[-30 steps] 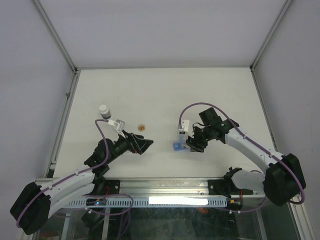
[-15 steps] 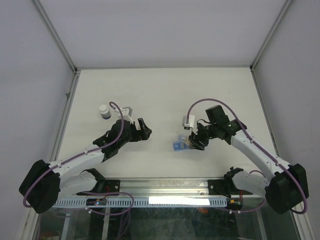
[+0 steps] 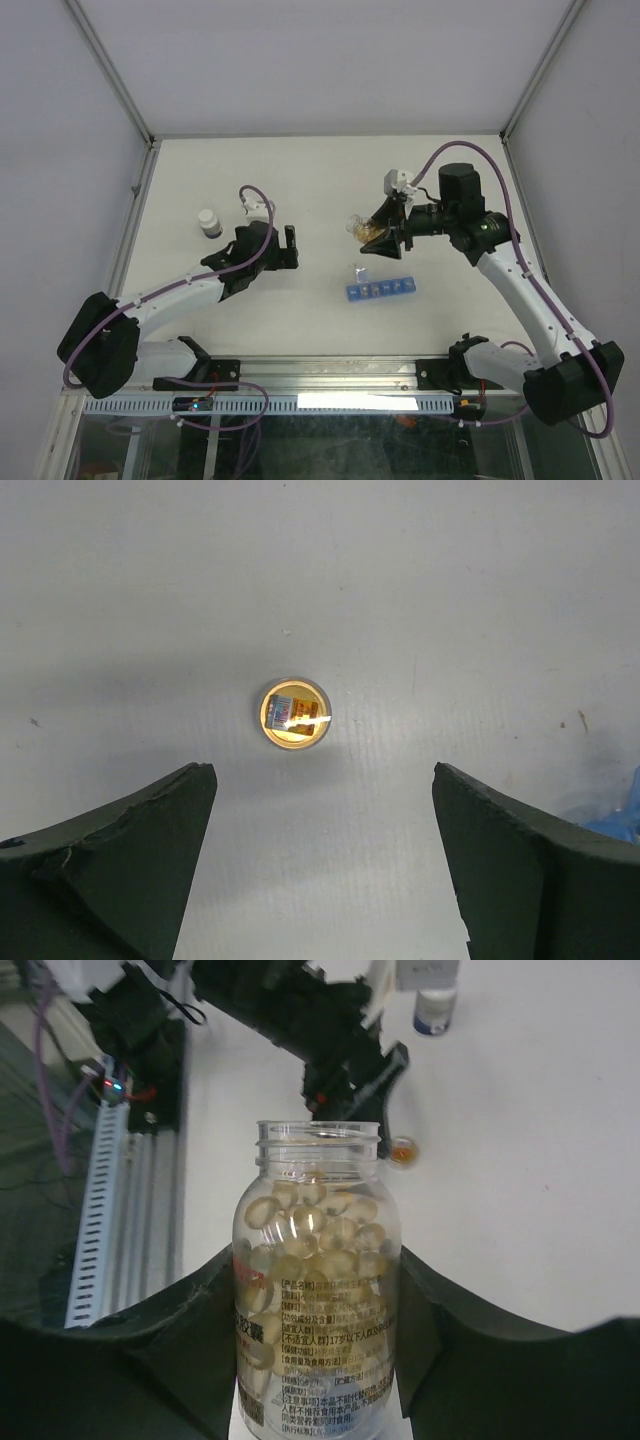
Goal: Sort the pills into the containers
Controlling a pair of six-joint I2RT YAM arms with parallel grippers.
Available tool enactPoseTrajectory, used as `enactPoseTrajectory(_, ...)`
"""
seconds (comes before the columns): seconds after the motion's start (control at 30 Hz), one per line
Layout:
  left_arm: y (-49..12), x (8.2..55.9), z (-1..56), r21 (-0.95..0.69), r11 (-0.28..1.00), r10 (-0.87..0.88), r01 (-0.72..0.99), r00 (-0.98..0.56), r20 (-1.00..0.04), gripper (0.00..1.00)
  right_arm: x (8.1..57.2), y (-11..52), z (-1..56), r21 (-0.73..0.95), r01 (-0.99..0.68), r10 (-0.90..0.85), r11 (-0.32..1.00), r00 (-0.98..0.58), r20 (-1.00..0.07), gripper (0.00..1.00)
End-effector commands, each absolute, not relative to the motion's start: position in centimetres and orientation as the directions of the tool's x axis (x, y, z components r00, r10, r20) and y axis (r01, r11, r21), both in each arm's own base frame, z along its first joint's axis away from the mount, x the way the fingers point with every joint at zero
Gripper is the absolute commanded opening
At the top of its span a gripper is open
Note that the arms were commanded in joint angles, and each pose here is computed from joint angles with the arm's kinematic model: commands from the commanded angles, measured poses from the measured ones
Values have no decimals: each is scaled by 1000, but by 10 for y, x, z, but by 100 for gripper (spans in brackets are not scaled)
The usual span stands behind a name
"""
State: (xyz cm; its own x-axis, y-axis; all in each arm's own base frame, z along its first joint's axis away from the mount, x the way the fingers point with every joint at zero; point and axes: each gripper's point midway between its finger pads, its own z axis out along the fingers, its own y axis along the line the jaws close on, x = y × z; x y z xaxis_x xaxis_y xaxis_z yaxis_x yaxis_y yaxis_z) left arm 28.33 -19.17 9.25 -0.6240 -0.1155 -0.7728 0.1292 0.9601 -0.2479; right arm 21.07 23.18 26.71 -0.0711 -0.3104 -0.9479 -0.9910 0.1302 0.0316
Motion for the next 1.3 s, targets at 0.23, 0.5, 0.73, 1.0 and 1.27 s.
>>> enactPoseTrajectory(0.23, -193, 297, 92, -180, 975, -56, 132, -637, -768, 95, 183, 227, 284, 153, -986, -79, -61, -148, -986, 0)
enactPoseTrajectory(0.5, -194, 297, 89, -172, 970, -30, 170, -620, -784, 97, 185, 224, 278, 126, -991, -89, -47, -121, -989, 0)
enactPoseTrajectory(0.73, -201, 295, 87, -186, 957, -11, 222, -613, -790, 99, 186, 223, 275, 123, -991, -90, -45, -119, -989, 0)
enactPoseTrajectory(1.0, -207, 289, 84, -209, 943, -2, 260, -623, -782, 99, 188, 222, 274, 126, -991, -89, -41, -122, -989, 0)
enactPoseTrajectory(1.27, -202, 293, 84, -184, 952, 4, 244, -611, -791, 99, 189, 220, 273, 130, -991, -87, -34, -127, -988, 0)
